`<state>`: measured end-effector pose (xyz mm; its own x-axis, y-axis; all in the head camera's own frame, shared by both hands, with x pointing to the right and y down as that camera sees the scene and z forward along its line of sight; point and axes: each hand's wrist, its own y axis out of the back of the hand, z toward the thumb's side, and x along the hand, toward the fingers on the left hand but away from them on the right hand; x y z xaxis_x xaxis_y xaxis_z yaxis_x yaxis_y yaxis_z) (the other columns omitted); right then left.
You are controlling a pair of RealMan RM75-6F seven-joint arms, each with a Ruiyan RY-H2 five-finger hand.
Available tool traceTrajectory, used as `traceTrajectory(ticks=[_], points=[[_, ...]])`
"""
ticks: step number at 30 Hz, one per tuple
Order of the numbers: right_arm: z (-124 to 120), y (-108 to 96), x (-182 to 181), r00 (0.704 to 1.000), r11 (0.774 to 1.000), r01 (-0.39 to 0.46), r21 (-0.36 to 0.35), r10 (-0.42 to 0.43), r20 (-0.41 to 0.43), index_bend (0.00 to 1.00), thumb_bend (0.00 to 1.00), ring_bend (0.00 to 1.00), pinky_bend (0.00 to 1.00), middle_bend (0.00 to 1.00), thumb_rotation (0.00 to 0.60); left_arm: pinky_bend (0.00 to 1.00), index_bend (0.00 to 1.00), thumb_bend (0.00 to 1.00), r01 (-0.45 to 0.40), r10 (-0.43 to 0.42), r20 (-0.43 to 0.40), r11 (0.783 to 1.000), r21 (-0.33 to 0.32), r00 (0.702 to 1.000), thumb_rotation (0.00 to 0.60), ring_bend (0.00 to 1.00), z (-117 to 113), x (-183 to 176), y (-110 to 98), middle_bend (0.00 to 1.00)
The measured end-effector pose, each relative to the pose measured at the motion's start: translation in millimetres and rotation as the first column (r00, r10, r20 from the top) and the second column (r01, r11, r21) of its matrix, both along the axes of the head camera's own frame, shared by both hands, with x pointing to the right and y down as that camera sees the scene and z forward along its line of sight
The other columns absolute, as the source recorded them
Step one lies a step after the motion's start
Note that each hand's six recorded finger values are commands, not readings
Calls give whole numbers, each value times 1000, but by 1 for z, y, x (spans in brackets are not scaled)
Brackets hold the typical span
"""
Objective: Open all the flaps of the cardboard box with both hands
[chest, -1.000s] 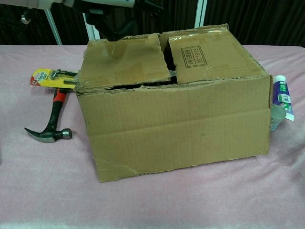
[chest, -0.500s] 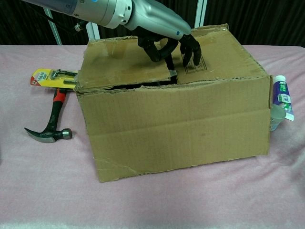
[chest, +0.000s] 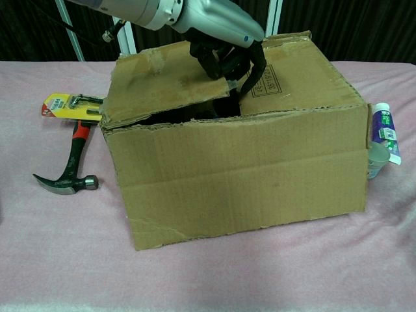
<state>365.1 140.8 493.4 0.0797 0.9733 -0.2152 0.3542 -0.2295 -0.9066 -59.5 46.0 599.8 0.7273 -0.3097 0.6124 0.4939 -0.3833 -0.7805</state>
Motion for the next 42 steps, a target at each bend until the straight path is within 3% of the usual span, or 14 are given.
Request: traceTrajectory(ticks=[12, 21, 28, 39, 40, 42], points=[[0, 1, -3, 1000, 1000, 13, 11, -13, -27, 192, 674, 216, 254, 258, 600, 507, 427, 1000, 63, -62, -15, 996, 57, 998, 600, 437, -52, -42, -12, 573], [-2, 3, -8, 999, 999, 30, 19, -29, -29, 192, 674, 216, 254, 258, 600, 506, 425, 1000, 143, -139, -40, 983, 118, 989, 600, 437, -100, -96, -16, 571], [1, 5, -10, 999, 999, 37, 12, -37, -36, 192, 674, 216, 254, 258, 600, 506, 423, 1000, 195, -190, -43, 968, 161, 981, 600, 436, -132, -148, -6, 569], [4, 7, -13, 998, 999, 49, 6, -49, -46, 192, 674, 216, 254, 258, 600, 499, 412, 995, 286, -283, -43, 946, 151, 958, 600, 433, -146, -224, 24, 560], [5, 7, -13, 998, 999, 50, 5, -50, -49, 192, 674, 216, 254, 258, 600, 494, 409, 981, 300, -297, -41, 943, 147, 954, 600, 430, -146, -233, 27, 556], [5, 8, -13, 997, 999, 50, 2, -50, -52, 192, 669, 216, 254, 257, 600, 451, 384, 863, 318, -317, -26, 938, 140, 948, 600, 402, -144, -247, 32, 523]])
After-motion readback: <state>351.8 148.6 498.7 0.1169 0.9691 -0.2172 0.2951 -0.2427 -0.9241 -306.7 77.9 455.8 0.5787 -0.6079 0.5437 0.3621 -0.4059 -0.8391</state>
